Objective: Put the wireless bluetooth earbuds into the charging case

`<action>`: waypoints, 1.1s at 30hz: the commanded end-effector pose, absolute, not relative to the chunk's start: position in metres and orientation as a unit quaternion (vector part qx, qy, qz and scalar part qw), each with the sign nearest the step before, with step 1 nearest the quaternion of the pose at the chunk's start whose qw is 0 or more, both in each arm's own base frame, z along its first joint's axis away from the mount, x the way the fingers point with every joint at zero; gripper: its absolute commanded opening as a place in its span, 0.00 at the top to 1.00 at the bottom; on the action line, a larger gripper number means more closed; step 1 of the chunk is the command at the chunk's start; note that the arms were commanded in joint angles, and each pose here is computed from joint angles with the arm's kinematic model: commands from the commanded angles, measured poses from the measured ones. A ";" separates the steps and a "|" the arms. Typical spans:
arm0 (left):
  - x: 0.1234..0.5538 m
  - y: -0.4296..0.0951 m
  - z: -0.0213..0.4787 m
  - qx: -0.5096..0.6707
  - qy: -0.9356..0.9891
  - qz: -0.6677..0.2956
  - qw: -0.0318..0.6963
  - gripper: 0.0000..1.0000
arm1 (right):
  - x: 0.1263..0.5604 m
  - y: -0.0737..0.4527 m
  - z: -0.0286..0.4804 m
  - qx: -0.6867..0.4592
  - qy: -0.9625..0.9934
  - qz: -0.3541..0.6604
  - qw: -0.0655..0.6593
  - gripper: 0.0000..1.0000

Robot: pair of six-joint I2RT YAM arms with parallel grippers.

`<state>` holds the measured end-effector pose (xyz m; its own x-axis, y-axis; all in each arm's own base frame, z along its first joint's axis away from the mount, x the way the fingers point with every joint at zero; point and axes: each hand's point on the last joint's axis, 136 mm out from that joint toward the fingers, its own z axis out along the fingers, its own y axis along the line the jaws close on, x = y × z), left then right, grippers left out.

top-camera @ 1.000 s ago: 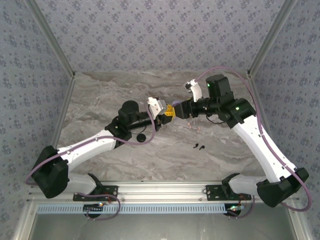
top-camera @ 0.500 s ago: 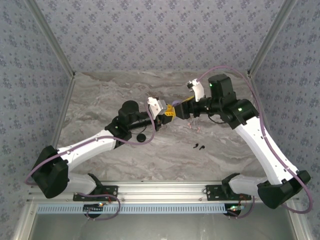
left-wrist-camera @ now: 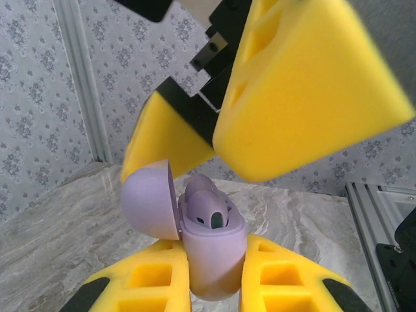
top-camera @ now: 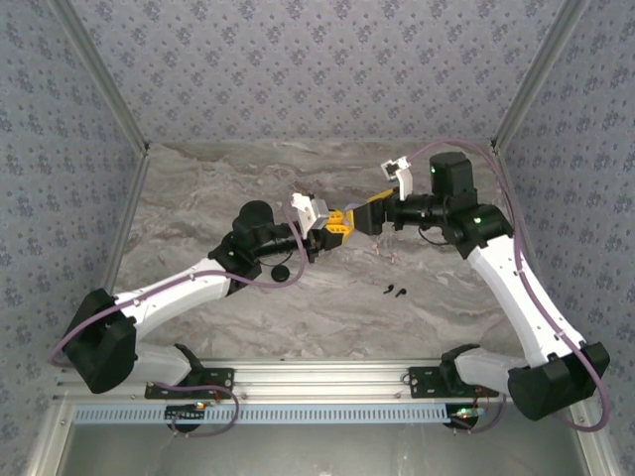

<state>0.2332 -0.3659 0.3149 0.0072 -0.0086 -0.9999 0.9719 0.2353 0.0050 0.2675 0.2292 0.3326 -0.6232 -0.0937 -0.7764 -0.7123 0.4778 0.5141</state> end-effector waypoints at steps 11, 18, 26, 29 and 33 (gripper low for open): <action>0.230 -0.365 0.327 0.432 0.537 -0.442 0.574 1.00 | 0.218 0.250 0.373 -0.340 0.704 0.525 0.336 0.08; 0.233 -0.364 0.325 0.430 0.543 -0.435 0.575 1.00 | 0.206 0.240 0.369 -0.343 0.711 0.503 0.351 0.09; 0.235 -0.361 0.324 0.424 0.552 -0.431 0.574 1.00 | 0.242 0.208 0.340 -0.268 0.799 0.374 0.386 0.00; 0.244 -0.356 0.315 0.407 0.581 -0.420 0.566 1.00 | 0.264 0.175 0.342 -0.207 0.822 0.298 0.439 0.00; 0.271 -0.342 0.284 0.359 0.653 -0.405 0.530 1.00 | 0.277 0.139 0.349 -0.137 0.819 0.258 0.494 0.00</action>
